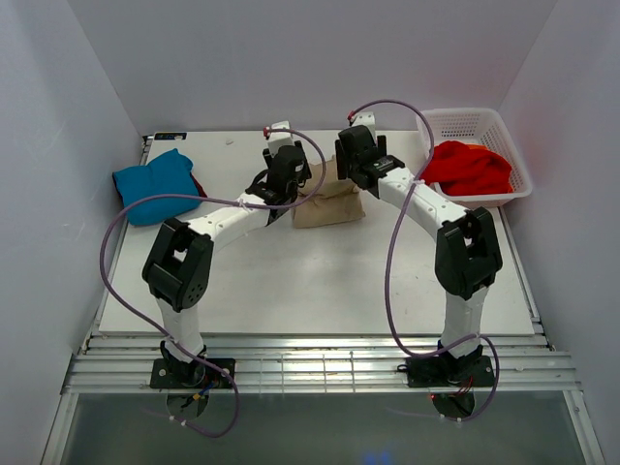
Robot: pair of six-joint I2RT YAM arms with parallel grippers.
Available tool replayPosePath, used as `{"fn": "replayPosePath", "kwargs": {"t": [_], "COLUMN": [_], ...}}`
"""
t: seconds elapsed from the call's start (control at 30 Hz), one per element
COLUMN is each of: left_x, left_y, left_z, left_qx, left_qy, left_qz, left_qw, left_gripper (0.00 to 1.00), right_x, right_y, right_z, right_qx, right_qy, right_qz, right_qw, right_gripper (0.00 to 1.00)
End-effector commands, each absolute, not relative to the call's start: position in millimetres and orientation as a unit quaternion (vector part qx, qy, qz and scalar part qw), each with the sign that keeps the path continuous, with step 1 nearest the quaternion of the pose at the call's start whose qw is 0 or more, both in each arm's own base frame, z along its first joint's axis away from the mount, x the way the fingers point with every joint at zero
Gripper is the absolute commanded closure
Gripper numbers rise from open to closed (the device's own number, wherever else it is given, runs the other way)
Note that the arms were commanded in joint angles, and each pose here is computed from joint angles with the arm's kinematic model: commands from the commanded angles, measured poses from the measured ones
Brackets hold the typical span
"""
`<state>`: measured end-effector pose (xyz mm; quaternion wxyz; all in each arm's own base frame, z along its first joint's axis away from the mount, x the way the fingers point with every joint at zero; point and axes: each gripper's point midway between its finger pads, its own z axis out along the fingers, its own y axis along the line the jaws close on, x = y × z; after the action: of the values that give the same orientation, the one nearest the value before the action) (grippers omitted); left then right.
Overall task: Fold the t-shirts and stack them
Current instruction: Fold the tshirt
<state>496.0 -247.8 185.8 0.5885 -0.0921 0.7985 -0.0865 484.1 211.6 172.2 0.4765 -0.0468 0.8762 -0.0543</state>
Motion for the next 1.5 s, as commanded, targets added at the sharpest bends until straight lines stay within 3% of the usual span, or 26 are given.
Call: {"fn": "replayPosePath", "kwargs": {"t": [0.0,0.1,0.2,0.23,0.27,0.33,0.4,0.5,0.93,1.27,1.47], "left_x": [498.4,489.8,476.2,468.0,464.4,456.3,452.7,448.3,459.1,456.1,454.8], "left_y": [-219.4,-226.2,-246.1,-264.2,-272.2,-290.4,-301.8,-321.6,-353.6,-347.7,-346.8], "left_z": [245.2,236.1,211.0,204.1,197.7,174.4,163.2,151.9,108.0,71.1,65.8], "left_qx": [-0.152,-0.136,-0.107,-0.087,-0.081,-0.064,-0.053,-0.027,0.022,0.032,0.031], "left_qy": [0.754,0.766,0.787,0.795,0.799,0.816,0.822,0.826,0.841,0.861,0.864], "left_qz": [-0.066,-0.089,-0.143,-0.189,-0.21,-0.244,-0.263,-0.292,-0.311,-0.282,-0.28], "left_qw": [0.636,0.622,0.591,0.569,0.558,0.52,0.501,0.482,0.443,0.421,0.417], "left_gripper": [0.41,0.41,0.45,0.53,0.58,0.72,0.85,0.9,0.92,0.93,0.93], "right_x": [490.4,476.6,462.5,460.6,457.2,456.7,459.9,464.9,518.1,554.9,568.0], "right_y": [212.7,221.3,234.4,238.0,244.6,254.4,264.1,278.9,310.4,316.3,319.5], "right_z": [237.7,222.9,197.6,192.0,183.6,169.4,162.0,155.1,144.3,90.0,122.6], "right_qx": [-0.034,-0.056,-0.083,-0.088,-0.097,-0.104,-0.111,-0.122,-0.125,-0.119,-0.126], "right_qy": [0.833,0.842,0.855,0.857,0.861,0.869,0.872,0.873,0.865,0.881,0.852], "right_qz": [-0.023,0.01,0.051,0.06,0.077,0.097,0.115,0.144,0.201,0.205,0.215], "right_qw": [0.552,0.536,0.51,0.504,0.493,0.473,0.463,0.45,0.444,0.41,0.461], "right_gripper": [0.2,0.28,0.56,0.73,0.82,0.92,0.92,0.92,0.92,0.92,0.92]}}
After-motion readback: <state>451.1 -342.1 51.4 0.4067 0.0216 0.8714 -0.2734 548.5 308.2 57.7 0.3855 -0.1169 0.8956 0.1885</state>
